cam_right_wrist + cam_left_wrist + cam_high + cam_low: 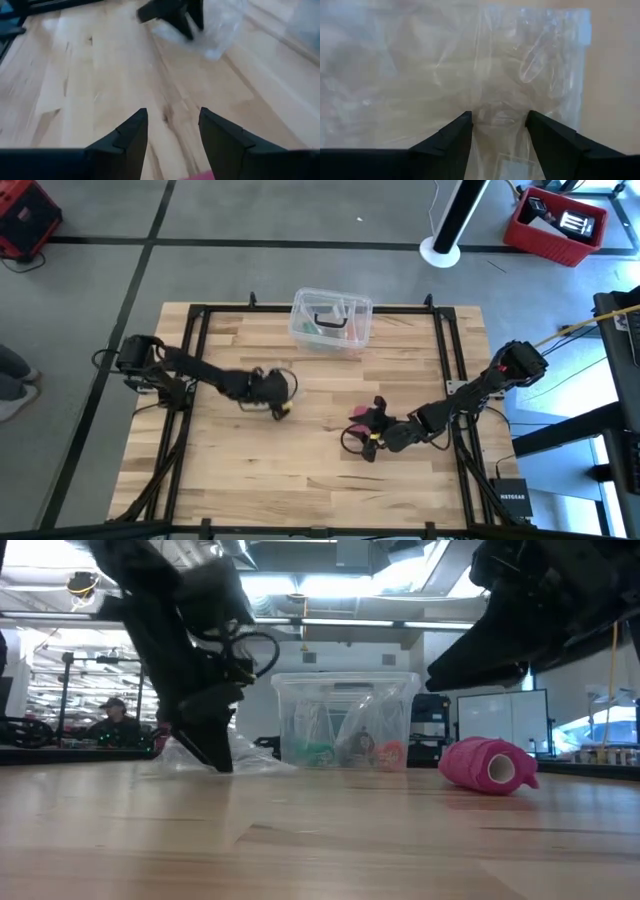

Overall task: Roll bandage
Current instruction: Open the transparent zip bag

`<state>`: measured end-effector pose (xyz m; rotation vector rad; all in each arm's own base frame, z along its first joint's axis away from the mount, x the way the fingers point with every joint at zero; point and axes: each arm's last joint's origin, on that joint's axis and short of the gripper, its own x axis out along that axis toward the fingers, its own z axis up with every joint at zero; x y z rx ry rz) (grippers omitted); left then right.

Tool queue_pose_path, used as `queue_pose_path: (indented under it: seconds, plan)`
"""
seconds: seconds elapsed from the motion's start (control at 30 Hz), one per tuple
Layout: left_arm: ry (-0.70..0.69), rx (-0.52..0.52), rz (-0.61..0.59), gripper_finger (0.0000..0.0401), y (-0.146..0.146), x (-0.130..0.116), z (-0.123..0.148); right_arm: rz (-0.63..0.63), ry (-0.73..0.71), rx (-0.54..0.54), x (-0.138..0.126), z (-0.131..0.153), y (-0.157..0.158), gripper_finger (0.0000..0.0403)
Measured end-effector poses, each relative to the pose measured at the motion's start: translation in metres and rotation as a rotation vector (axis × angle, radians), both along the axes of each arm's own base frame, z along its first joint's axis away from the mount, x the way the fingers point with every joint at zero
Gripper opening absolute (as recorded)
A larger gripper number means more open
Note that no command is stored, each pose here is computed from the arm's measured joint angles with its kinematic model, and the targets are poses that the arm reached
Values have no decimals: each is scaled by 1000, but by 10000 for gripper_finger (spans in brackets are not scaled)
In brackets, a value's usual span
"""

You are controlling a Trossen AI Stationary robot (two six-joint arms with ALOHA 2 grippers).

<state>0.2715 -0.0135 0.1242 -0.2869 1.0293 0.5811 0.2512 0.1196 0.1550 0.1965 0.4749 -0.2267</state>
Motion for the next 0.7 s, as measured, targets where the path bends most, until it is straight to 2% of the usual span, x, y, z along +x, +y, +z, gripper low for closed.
queue_pose_path:
  seconds: [0.17, 0.3, 0.4, 0.5, 0.6, 0.7]
  plan:
    - [-91, -52, -113, 170, -50, 0, 3, 101, -80, -143, 7, 7, 4, 177]
    - [-48, -101, -210, 161, -86, -7, 18, 187, -164, -223, 12, 16, 8, 177]
    - [-60, -88, -245, 155, -108, -6, 47, 227, -188, -227, 13, 19, 9, 177]
    - [-96, -31, -285, 149, -127, -5, 71, 249, -187, -194, 13, 18, 10, 177]
    - [-194, 23, -339, 147, -144, 0, 90, 275, -182, -152, 12, 17, 11, 177]
    - [-288, 86, -405, 147, -159, 1, 97, 298, -185, -113, 12, 18, 12, 177]
